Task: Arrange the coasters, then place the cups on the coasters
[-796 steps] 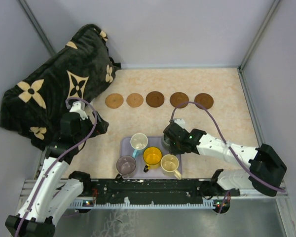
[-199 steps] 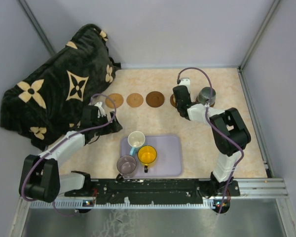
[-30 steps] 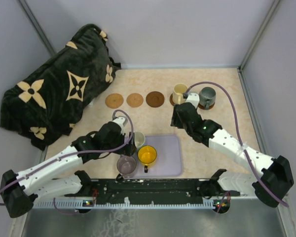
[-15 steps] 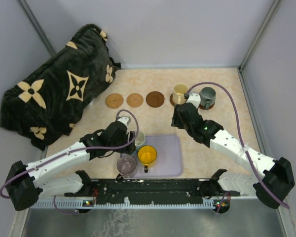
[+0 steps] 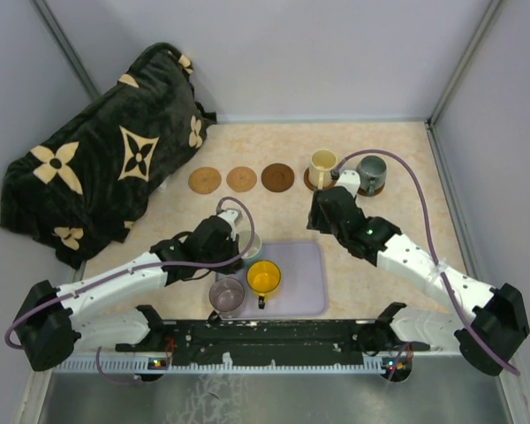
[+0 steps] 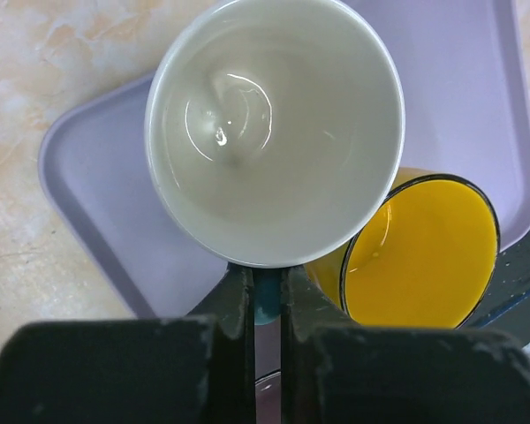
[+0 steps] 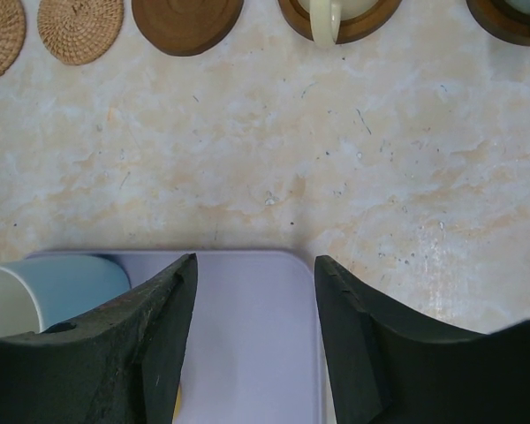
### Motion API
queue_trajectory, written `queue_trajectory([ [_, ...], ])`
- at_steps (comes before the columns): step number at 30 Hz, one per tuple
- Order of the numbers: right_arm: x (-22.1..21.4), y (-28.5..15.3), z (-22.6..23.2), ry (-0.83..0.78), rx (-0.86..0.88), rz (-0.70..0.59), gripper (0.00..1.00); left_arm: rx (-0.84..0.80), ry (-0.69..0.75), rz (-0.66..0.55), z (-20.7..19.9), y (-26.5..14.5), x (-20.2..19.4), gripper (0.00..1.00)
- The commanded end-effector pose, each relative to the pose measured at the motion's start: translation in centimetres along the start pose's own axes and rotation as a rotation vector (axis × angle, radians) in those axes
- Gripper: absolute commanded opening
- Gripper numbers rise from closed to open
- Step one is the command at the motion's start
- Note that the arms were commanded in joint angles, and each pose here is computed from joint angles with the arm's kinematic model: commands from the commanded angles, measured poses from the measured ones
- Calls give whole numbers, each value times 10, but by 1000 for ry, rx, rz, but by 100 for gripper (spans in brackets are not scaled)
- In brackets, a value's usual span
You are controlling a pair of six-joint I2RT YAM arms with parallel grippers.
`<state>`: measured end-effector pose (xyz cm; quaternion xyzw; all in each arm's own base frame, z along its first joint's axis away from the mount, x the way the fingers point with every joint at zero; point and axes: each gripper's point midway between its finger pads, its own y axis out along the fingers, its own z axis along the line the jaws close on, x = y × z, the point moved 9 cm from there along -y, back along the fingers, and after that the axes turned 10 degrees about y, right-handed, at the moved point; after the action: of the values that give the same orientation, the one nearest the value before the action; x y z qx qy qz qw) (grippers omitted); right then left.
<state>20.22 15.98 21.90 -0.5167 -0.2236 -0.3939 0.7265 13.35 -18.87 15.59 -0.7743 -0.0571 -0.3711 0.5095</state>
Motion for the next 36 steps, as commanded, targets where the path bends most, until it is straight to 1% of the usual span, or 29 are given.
queue_trajectory([
  [1,11,-11,1,41,32,-52,56,-52,-4,29,-4,9,-8,0],
  [4,11,-12,0,42,34,-58,56,-55,-5,23,-6,10,-5,0],
  [7,10,-13,-2,43,35,-57,56,-40,-6,-28,-8,7,7,0],
  [12,6,-11,-4,38,31,-48,56,29,9,-194,-13,-7,53,0],
  [17,3,-13,-6,38,38,-41,56,123,26,-296,-20,-9,103,0],
  [20,3,-14,-9,36,30,-46,56,168,22,-336,-26,-3,132,0],
  [25,0,-16,-16,26,6,-49,56,305,-16,-426,-25,22,171,0],
  [29,0,-18,-19,17,-11,-47,56,353,-67,-401,-21,53,199,0],
  [30,0,-19,-20,13,-16,-49,56,358,-77,-405,-23,57,212,0],
  [32,1,-21,-21,10,-25,-52,56,391,-86,-360,-21,81,224,0],
  [36,4,-27,-24,9,-34,-59,56,383,-131,-329,-17,106,249,0],
])
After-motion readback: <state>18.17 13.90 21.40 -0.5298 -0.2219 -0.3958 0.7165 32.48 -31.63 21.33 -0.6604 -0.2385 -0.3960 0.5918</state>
